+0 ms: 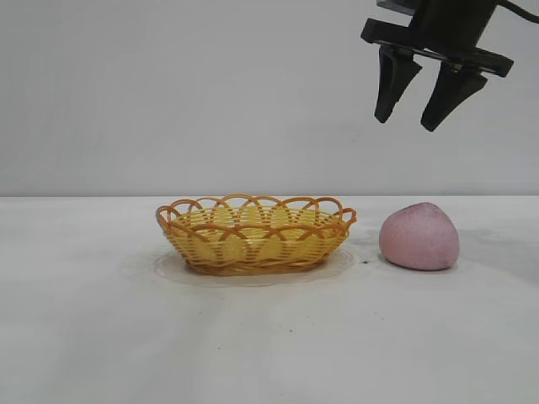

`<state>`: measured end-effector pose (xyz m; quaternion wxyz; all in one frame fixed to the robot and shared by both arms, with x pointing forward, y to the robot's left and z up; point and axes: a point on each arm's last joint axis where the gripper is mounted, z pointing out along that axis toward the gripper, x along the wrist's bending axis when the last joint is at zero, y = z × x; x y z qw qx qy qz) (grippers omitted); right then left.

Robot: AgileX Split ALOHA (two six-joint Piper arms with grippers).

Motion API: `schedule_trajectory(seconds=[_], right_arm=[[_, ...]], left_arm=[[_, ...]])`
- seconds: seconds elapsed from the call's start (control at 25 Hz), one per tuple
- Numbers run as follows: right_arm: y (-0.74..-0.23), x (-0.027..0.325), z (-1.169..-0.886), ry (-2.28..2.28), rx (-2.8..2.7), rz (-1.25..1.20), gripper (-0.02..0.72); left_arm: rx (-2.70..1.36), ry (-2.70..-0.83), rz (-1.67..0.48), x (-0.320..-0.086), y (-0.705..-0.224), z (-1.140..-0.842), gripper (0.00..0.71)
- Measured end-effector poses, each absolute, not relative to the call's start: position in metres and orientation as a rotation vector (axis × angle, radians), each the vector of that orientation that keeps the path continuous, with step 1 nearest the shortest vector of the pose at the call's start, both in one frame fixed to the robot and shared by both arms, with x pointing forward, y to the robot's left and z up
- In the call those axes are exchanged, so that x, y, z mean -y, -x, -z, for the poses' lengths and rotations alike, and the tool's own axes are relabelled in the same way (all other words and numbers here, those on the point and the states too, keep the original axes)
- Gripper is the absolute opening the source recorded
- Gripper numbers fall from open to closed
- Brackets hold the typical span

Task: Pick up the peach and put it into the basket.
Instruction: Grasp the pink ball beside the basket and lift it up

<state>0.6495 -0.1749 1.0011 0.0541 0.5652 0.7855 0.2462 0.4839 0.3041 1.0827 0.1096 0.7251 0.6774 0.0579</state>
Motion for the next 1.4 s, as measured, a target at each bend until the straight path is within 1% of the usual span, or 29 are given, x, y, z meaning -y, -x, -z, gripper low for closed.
schedule_trajectory(seconds=[0.24, 0.48, 0.68, 0.96, 1.12, 1.4], right_arm=[[-0.65, 0.175, -1.001, -1.713, -2.387, -0.743, 0.403], [-0.65, 0.175, -1.001, -1.713, -2.387, -0.743, 0.403], [-0.649, 0.175, -1.001, -1.713, -2.389, -0.74, 0.403], [-0.648, 0.176, -1.0, -1.706, -2.403, -0.718, 0.403], [-0.648, 0.176, -1.0, -1.702, -2.405, -0.71, 0.403], [-0.648, 0.177, -1.0, -1.7, -2.405, -0.708, 0.403]], left_arm=[[-1.939, -2.06, -0.263, -0.3, -0.422, -1.078, 0.521], [-1.897, -2.016, -0.334, -0.297, -0.367, -1.062, 0.521], [-1.82, -1.955, -0.439, -0.295, -0.327, -1.056, 0.521], [-1.661, -1.848, -0.651, -0.293, -0.283, -1.052, 0.521], [-1.6, -1.8, -0.727, -0.292, -0.263, -1.045, 0.521], [-1.471, -1.679, -0.881, -0.29, -0.231, -1.045, 0.521]])
